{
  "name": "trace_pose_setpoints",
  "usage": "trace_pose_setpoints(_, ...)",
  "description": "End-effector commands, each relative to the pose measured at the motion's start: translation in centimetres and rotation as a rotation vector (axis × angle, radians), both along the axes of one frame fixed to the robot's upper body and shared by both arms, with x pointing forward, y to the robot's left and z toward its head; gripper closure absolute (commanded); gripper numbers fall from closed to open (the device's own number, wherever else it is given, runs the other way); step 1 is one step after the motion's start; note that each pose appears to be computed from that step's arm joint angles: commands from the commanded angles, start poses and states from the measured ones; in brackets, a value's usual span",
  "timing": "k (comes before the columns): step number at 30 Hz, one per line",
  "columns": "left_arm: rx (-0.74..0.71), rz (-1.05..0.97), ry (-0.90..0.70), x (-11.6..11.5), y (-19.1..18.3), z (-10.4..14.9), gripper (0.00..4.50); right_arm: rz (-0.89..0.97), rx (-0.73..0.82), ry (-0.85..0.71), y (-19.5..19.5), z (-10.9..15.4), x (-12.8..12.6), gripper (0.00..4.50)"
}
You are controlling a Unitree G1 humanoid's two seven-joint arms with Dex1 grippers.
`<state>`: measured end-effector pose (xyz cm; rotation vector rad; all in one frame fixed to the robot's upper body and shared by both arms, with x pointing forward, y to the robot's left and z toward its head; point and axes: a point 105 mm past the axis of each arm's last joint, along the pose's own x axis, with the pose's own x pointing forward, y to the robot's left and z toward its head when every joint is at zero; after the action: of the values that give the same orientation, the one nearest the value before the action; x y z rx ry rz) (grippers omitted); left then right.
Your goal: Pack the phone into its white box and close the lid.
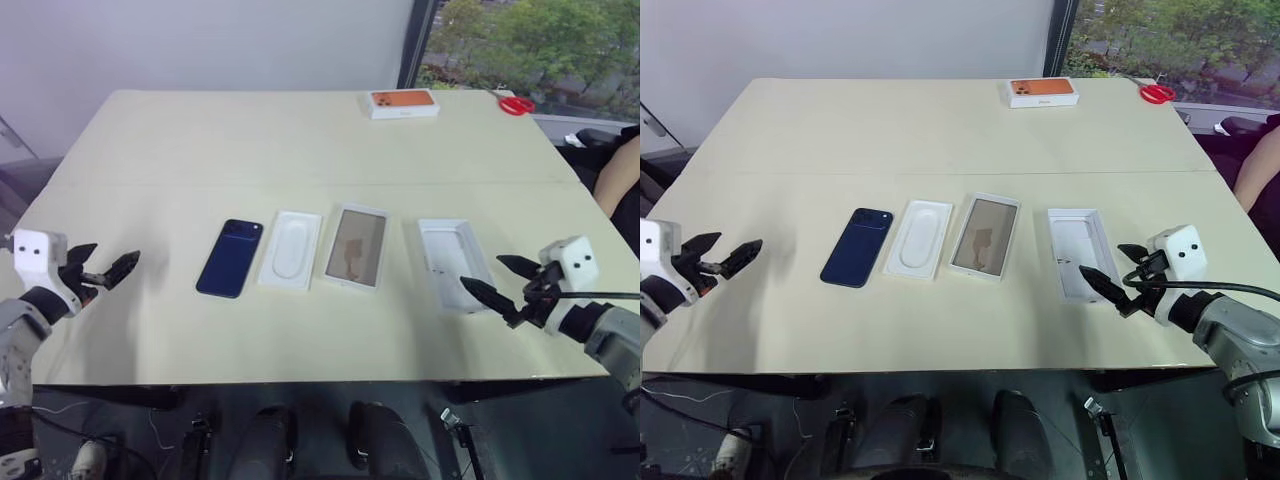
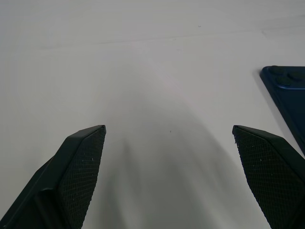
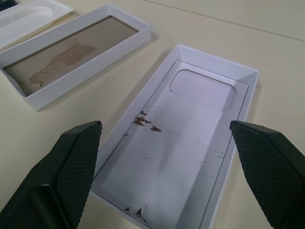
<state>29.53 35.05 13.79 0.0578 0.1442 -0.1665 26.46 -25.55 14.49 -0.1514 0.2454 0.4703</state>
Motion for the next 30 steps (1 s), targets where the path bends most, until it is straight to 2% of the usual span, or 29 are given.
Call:
trace_pose_setpoints(1,0.040,-0.014,-0.051,0.1,-0.2,1.9,0.04,0.017,-0.012,-0.044,0.4,1.1,-0.1,0.00)
trace_pose_setpoints(10,0.027,-0.022,-0.059,0.1,-0.8,1.9,0.04,0.064,-0.001,-0.059,1.9,1.4,0.5,0.00)
trace_pose_setpoints(16,-0.023,-0.087,-0.089,0.8,-3.9,2.4,0.04,0.127,0.026,-0.087,4.2,2.2,1.0,0.00)
trace_pose_setpoints(22,-0.078,-0.311,-0.040,2.1,-11.8,2.9,0.04,0.250,0.024,-0.124,8.4,2.8,1.4,0.00)
trace_pose_setpoints(29,-0.076,-0.443,0.062,2.4,-19.0,3.0,0.04,0.383,-0.007,-0.168,13.1,3.4,1.0,0.00)
trace_pose_setpoints(30,-0.092,-0.426,0.120,2.7,-19.4,2.6,0.04,0.397,0.004,-0.173,13.7,3.5,0.9,0.00)
